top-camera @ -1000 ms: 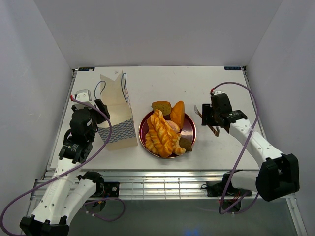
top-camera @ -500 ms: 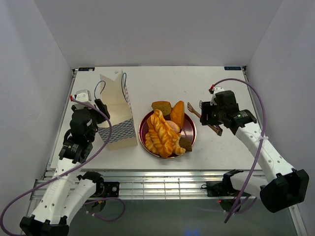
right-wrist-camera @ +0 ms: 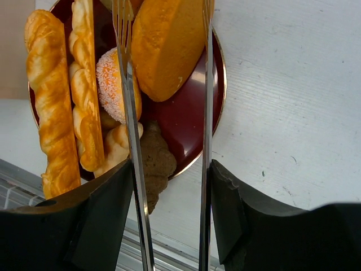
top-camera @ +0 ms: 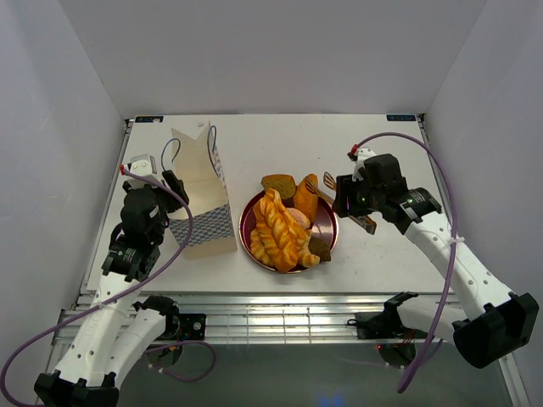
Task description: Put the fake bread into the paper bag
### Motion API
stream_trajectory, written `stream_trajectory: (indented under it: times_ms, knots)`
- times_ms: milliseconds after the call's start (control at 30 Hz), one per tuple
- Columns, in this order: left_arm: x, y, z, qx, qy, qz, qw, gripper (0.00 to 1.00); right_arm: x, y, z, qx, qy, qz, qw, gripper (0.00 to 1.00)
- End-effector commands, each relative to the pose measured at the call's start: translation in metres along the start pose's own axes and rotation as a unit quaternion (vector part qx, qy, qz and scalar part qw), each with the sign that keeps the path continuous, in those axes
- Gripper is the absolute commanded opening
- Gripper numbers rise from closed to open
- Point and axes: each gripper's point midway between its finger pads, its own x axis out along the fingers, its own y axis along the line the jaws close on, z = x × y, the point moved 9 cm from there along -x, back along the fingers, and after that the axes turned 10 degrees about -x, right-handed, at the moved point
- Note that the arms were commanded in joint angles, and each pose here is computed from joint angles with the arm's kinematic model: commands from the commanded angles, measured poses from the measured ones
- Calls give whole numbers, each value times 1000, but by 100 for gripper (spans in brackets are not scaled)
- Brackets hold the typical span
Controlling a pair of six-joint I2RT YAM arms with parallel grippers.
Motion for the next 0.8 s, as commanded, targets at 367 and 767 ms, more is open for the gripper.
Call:
stream_trajectory:
  times_ms: [367,767]
  knots:
    - [-1,4,-7,11,10,7,1000,75,14,20,10,4,2,-9,1000,58]
    - [-3,3,-5,8,6,2,1000,75,34,29,4,11,33,-17,999,55]
